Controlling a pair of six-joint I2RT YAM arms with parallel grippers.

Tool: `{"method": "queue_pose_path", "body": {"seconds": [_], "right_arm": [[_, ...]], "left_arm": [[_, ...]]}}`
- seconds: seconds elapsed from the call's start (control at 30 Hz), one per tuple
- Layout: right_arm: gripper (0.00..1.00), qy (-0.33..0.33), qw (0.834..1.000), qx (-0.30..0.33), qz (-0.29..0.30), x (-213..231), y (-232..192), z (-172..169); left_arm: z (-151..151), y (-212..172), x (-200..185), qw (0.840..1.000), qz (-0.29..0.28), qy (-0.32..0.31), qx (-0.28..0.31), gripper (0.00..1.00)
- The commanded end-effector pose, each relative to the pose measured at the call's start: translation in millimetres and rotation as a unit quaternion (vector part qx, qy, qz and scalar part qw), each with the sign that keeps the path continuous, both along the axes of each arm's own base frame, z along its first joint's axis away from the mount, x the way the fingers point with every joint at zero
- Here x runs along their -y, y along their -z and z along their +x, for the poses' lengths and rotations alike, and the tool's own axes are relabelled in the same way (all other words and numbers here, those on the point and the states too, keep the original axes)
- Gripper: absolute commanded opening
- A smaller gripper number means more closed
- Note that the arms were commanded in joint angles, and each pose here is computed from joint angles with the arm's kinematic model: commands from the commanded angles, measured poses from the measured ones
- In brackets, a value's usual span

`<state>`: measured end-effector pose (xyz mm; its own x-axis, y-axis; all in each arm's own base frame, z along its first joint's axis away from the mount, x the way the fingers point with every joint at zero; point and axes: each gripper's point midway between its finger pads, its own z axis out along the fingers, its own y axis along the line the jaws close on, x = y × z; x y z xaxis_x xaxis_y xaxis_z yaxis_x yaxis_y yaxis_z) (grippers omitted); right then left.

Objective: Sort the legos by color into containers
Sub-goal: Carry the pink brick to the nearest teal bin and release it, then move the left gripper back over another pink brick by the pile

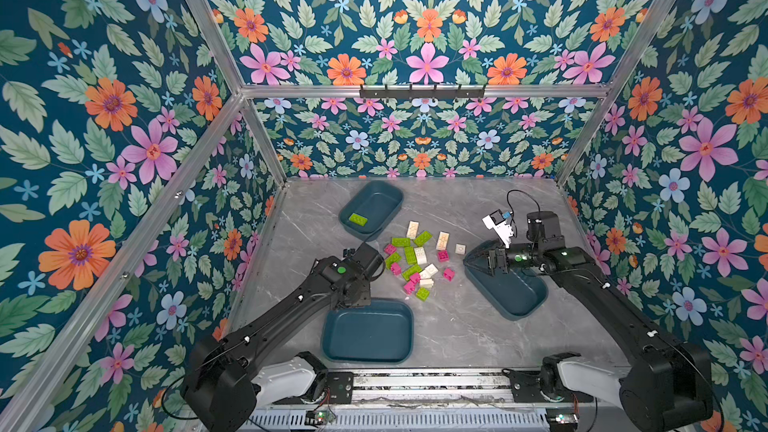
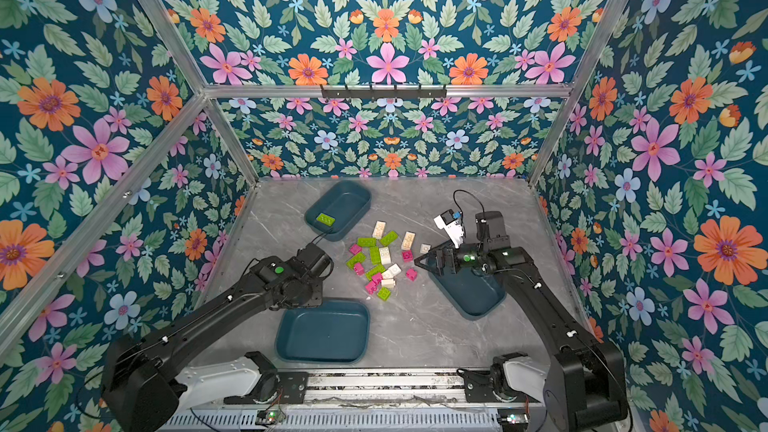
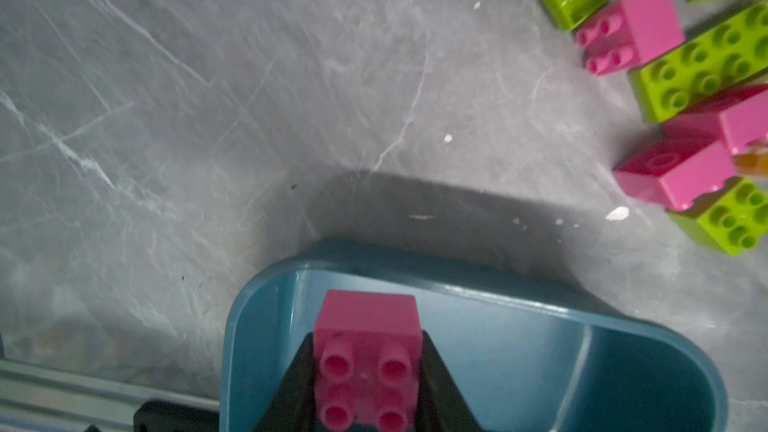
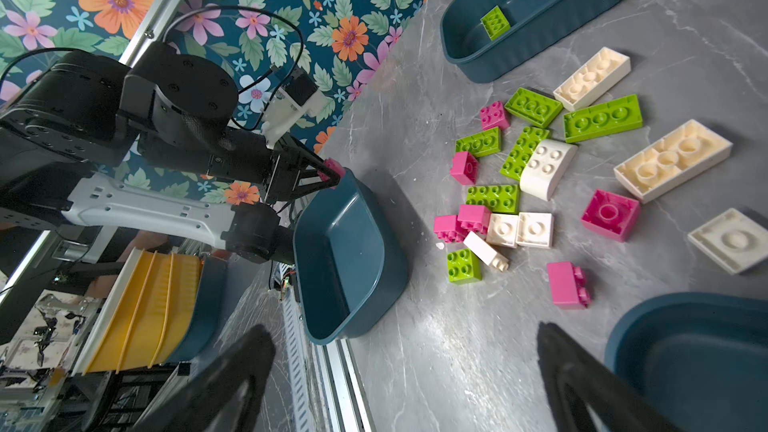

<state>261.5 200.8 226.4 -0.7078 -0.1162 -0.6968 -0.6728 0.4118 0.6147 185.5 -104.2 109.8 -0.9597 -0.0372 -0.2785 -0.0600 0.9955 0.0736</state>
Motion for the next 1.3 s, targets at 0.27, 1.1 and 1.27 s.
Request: {"method": "queue_pose_path", "body": {"seconds": [0.27, 1.1, 1.27], "right_arm": [[0.99, -0.018, 1.000, -0.012, -0.010, -2, 11, -2], [0.99, -0.002, 1.000, -0.012, -0.007, -3, 5, 10], [0.99, 0.001, 1.000, -0.014, -0.005, -2, 8, 7]], "left_arm": [[-39, 26, -40, 0.994, 0.073, -0.063, -0.043, 0.44], [127, -7, 96, 0.992, 0.016, 0.110, 0.062, 0.76], [161, 14, 95, 0.988, 0.028, 0.139, 0.063, 0.77]]}}
